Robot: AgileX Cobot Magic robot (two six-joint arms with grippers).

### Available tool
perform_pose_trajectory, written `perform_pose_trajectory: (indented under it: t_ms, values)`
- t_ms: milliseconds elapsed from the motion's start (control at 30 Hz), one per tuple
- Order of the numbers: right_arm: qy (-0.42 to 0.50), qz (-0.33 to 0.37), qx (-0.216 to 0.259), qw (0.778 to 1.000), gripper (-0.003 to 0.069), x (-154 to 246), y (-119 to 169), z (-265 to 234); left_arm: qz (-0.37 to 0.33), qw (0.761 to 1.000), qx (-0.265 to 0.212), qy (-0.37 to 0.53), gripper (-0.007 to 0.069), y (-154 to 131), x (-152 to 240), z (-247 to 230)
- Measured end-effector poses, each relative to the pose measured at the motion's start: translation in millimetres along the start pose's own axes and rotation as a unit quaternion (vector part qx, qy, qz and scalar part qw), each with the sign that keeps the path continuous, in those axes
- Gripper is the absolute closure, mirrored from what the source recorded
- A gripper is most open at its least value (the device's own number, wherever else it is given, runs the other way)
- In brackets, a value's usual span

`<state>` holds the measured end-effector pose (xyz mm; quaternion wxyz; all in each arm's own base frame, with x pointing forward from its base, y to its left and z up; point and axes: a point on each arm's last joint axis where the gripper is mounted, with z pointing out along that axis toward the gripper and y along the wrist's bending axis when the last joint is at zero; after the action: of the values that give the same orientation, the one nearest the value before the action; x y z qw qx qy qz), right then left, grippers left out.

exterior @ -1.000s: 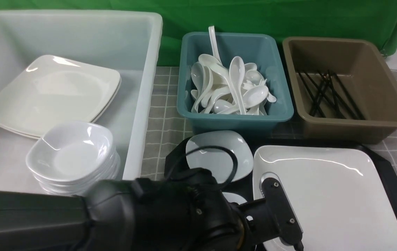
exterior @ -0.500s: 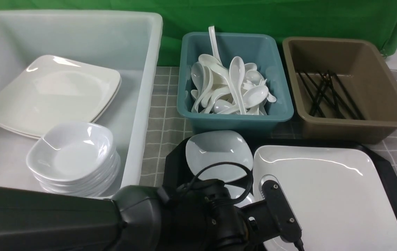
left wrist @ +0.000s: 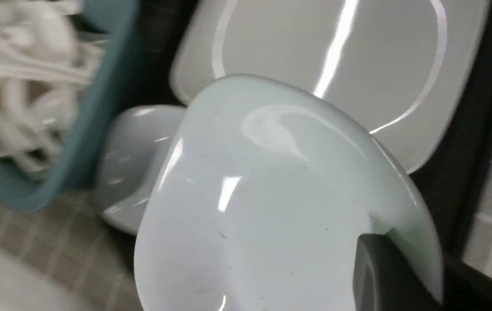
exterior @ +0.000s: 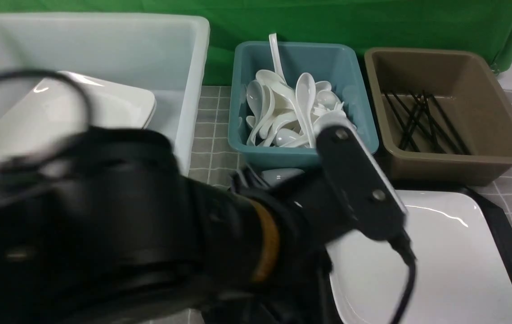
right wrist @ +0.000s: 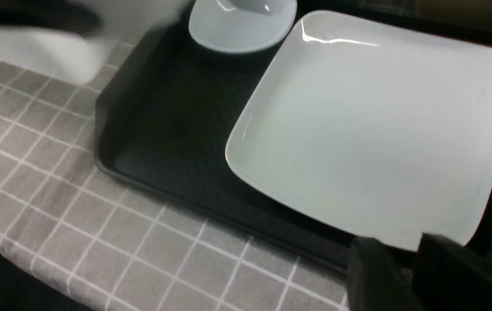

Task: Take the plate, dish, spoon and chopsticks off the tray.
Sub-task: Use the left arm to put the small plate into the large storage box on the left

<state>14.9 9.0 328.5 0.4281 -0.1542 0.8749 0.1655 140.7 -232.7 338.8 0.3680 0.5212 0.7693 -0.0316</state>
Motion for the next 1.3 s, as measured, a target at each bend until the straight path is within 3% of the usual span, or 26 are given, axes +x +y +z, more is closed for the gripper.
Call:
perform_pose_trajectory:
  t_ms: [33, 100, 300, 600, 1033, 1200, 1300]
  values:
    - [0.000, 0.000, 0.000, 1.000, 0.0472, 0.0, 0.0, 0.0, 0.000, 1.000, -0.005, 0.001, 0.0600, 1.7, 0.9, -2.6]
    - [-0.019, 0.000, -0.004, 1.000, 0.0472, -3.4, 0.7, -0.1, -0.014, 0.996, -0.079, 0.038, 0.0600, 33.2, 24.6, -22.4]
    - [-0.061, 0.005, -0.023, 0.998, 0.0472, -11.1, 4.1, -0.8, -0.022, 0.981, -0.141, 0.133, 0.0600, 76.6, 90.1, -13.0]
    - [-0.095, 0.000, -0.040, 0.995, 0.0472, -17.2, 7.3, -1.9, -0.003, 0.980, -0.135, 0.144, 0.0600, 114.6, 125.5, 18.1]
    - [-0.085, -0.011, -0.039, 0.996, 0.0472, -15.4, 7.3, -1.6, 0.021, 0.977, -0.081, 0.197, 0.0576, 113.4, 137.0, 39.2]
    - [-0.079, -0.007, -0.048, 0.996, 0.0472, -14.3, 8.8, -1.6, 0.007, 0.975, -0.078, 0.208, 0.0431, 114.8, 141.1, 41.2]
    - [-0.078, -0.005, -0.051, 0.996, 0.0472, -14.1, 9.2, -1.6, -0.025, 0.975, -0.076, 0.208, 0.0291, 112.8, 141.7, 39.6]
